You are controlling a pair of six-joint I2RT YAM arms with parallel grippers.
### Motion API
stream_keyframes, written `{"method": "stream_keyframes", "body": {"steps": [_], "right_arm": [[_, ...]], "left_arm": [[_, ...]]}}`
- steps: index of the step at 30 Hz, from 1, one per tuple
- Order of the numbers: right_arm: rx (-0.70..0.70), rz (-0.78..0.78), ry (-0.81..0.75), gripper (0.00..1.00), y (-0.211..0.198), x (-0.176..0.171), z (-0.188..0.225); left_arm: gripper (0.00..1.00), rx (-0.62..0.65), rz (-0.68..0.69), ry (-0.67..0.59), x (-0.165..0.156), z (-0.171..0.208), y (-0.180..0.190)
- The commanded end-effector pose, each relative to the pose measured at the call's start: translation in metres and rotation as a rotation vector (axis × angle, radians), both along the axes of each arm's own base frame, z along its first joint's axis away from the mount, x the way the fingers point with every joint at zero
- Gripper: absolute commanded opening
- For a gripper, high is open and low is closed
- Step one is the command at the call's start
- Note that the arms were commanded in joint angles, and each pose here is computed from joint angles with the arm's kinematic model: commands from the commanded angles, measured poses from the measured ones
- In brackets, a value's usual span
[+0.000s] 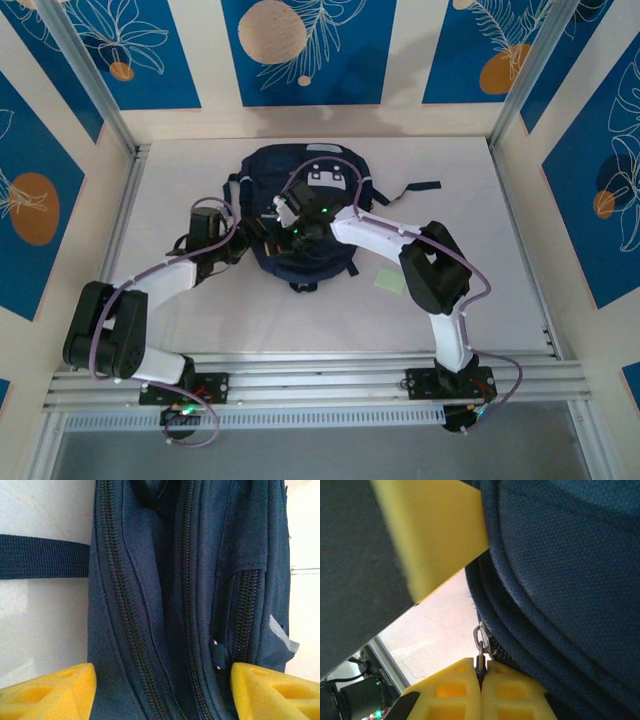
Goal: Pack the student bag
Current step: Zip the student bag at the top-center of the table.
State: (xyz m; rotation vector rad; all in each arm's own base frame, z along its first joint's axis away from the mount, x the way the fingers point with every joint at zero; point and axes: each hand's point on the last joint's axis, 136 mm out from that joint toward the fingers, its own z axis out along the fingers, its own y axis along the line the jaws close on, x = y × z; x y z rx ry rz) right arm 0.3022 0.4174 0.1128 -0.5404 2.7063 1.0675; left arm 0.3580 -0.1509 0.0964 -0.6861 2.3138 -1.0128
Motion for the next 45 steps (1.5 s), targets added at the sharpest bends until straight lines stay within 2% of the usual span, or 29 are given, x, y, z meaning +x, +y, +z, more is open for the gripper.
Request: {"method": "stream_keyframes", "body": {"steps": [1, 4, 6, 8, 10, 13, 18, 25, 30, 32, 34, 37, 38, 39, 40, 41, 45], "right_arm": [[0.134, 0.048, -0.029, 0.00, 0.017, -0.003, 0.034], [0.121, 0.051, -0.012, 0.00, 0.014, -0.009, 0.030], [0.100, 0.052, 0.004, 0.00, 0.008, -0.014, 0.023], [0.061, 0.048, 0.011, 0.00, 0.000, -0.019, 0.015], [0.011, 0.050, 0.020, 0.00, -0.011, -0.024, 0.006], [-0.159, 0.052, 0.004, 0.00, -0.044, -0.029, -0.011], [-0.560, 0.013, -0.059, 0.00, -0.135, -0.019, -0.037], [-0.853, -0.065, -0.103, 0.00, -0.226, 0.002, -0.037], [-1.154, -0.161, -0.197, 0.00, -0.290, 0.032, -0.032], [-1.192, -0.150, -0.205, 0.00, -0.287, 0.036, -0.035], [-1.163, -0.108, -0.237, 0.00, -0.261, 0.035, -0.041], [-0.989, -0.055, -0.287, 0.00, -0.198, 0.032, -0.046], [-0.907, -0.056, -0.281, 0.00, -0.177, 0.031, -0.046], [-0.830, -0.068, -0.270, 0.00, -0.159, 0.031, -0.044], [-0.766, -0.088, -0.262, 0.00, -0.144, 0.032, -0.040], [-0.694, -0.110, -0.251, 0.00, -0.129, 0.035, -0.036], [-0.440, -0.177, -0.211, 0.00, -0.083, 0.048, -0.012]], "left_arm": [[0.65, -0.053, 0.036, -0.040, 0.015, -0.002, -0.007], [0.53, -0.051, 0.062, -0.081, 0.033, 0.000, -0.007], [0.39, -0.053, 0.072, -0.109, 0.043, 0.004, -0.009], [0.23, -0.058, 0.078, -0.130, 0.050, 0.008, -0.010], [0.01, -0.057, 0.074, -0.145, 0.054, 0.012, -0.011], [0.00, -0.039, 0.067, -0.154, 0.052, 0.014, -0.010], [0.00, 0.018, 0.051, -0.150, 0.045, 0.014, -0.003], [0.00, 0.043, 0.041, -0.148, 0.044, 0.020, 0.005], [0.00, 0.099, 0.041, -0.161, 0.050, 0.031, 0.017], [0.00, 0.114, 0.042, -0.166, 0.055, 0.034, 0.021], [0.00, 0.123, 0.045, -0.171, 0.061, 0.038, 0.024], [0.00, 0.128, 0.039, -0.168, 0.069, 0.043, 0.024], [0.09, 0.129, 0.035, -0.160, 0.070, 0.045, 0.024], [0.32, 0.135, 0.028, -0.147, 0.069, 0.046, 0.023], [0.50, 0.143, 0.024, -0.129, 0.067, 0.046, 0.024], [0.60, 0.152, 0.014, -0.112, 0.064, 0.047, 0.024], [0.74, 0.214, 0.016, -0.049, 0.037, 0.045, 0.035]]}}
